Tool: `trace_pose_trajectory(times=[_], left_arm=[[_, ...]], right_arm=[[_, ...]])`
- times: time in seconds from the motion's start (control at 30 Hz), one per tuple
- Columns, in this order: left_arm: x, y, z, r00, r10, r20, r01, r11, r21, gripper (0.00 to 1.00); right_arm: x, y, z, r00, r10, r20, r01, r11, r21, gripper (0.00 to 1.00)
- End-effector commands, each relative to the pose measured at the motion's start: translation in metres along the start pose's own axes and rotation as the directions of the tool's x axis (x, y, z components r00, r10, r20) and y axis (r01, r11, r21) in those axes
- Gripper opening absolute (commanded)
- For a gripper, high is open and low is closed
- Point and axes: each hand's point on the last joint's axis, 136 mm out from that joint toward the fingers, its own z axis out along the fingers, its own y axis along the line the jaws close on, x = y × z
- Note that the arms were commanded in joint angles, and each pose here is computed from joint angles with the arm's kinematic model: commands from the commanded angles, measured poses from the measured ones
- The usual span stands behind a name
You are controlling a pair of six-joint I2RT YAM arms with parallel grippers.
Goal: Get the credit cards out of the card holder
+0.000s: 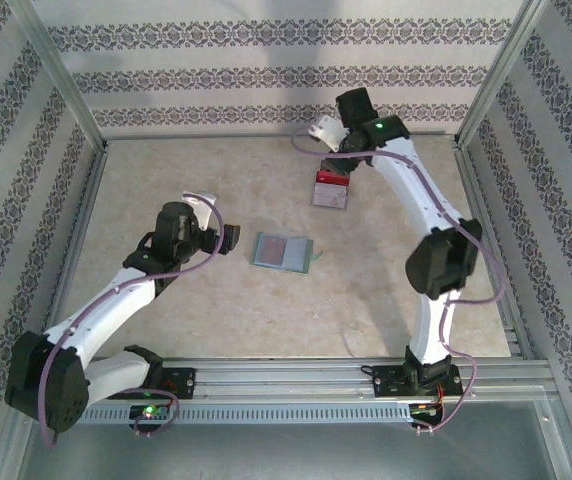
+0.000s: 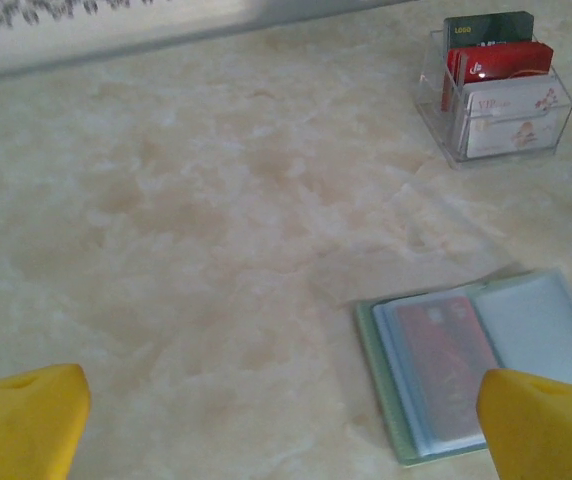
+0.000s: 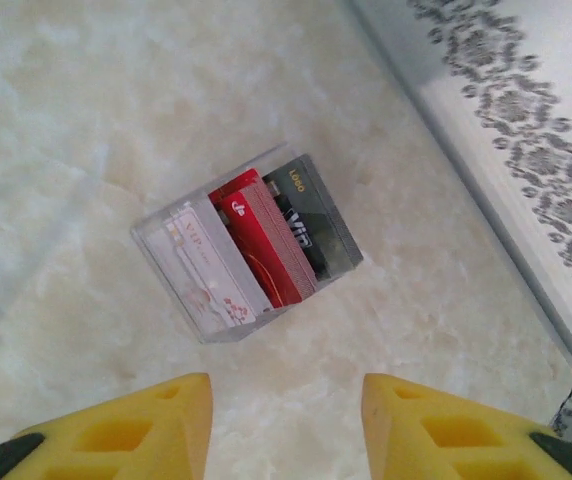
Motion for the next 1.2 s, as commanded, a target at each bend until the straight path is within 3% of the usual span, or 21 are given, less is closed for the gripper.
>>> trace_pose_trajectory(times=[0.0,0.27,0.5,0.7,0.9,1.17], left_arm=[[0.013,-0.011,0.008,0.973,-0.195,-0.126,0.206,0.976,0.078,0.99],[0.033,-0.04,0.03,0.89,-0.318,-0.326,0.391,0.901,0.19,0.83],[0.058,-0.061,0.046,0.796,-0.362,-0.485,0.507,0.836,0.209,0.72],[0.073,-0.083,0.063,0.751,-0.351,-0.559,0.554,0.796,0.244,0.6],[0.078,-0.092,0.086,0.738,-0.339,-0.583,0.569,0.778,0.268,0.45],[0.086,-0.087,0.104,0.742,-0.328,-0.584,0.547,0.8,0.246,0.41]], right_arm=[[0.01,0.005,-0.016,0.97,0.237,0.048,-0.238,0.971,0.023,0.49],[0.062,0.032,-0.048,0.819,0.538,0.198,-0.544,0.839,-0.029,0.75],[0.095,0.066,-0.052,0.594,0.765,0.248,-0.735,0.641,-0.218,0.98],[0.121,0.087,-0.034,0.414,0.893,0.178,-0.833,0.45,-0.323,0.98],[0.131,0.095,-0.018,0.385,0.914,0.129,-0.857,0.405,-0.319,0.98],[0.123,0.088,-0.017,0.403,0.905,0.135,-0.849,0.424,-0.315,0.98]])
